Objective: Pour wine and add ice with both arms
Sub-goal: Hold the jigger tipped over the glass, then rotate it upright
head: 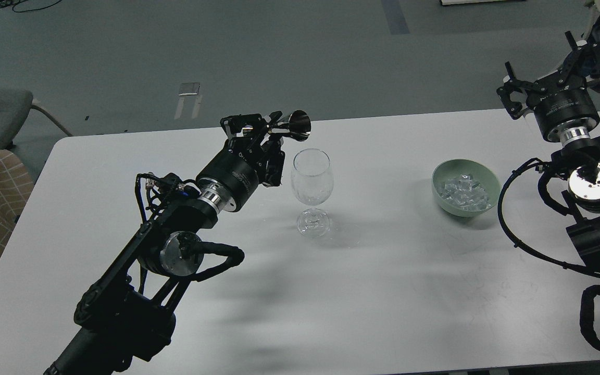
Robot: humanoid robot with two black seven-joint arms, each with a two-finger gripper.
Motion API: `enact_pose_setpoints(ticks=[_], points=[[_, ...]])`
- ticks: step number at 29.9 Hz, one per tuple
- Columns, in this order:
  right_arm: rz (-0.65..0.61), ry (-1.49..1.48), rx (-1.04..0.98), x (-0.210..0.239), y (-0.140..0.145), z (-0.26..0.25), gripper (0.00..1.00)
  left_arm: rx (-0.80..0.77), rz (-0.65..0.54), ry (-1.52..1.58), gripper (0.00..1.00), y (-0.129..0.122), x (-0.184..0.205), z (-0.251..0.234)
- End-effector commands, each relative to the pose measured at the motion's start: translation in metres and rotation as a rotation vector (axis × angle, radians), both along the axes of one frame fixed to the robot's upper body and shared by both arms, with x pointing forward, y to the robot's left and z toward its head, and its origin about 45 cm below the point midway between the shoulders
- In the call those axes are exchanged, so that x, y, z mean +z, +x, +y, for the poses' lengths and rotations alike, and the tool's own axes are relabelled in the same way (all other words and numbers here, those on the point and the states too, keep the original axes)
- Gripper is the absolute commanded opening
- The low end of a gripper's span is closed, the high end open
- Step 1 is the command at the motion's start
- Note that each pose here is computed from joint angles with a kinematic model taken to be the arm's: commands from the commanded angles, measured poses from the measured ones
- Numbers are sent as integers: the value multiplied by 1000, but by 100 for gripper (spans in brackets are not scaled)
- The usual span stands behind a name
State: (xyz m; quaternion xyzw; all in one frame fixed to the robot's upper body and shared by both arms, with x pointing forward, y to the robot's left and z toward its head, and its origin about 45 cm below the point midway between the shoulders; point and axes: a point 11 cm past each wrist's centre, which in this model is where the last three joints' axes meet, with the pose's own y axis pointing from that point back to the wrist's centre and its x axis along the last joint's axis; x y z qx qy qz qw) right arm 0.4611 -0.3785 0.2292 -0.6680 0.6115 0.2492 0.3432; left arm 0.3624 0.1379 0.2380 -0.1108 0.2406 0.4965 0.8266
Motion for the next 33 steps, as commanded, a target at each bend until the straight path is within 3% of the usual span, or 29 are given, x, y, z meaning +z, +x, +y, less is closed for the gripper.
enact_pose_setpoints(ticks=[1,18,33], points=[[2,0,0,-1,-1,0,100,-11,-16,22,21,0,0,0],[-1,-14,-6,0,-5,-8,100,-34,-104,201,21,1,-7,12],[2,-11,-7,-2,-7,-8,100,-70,-229,359,21,10,10,14]])
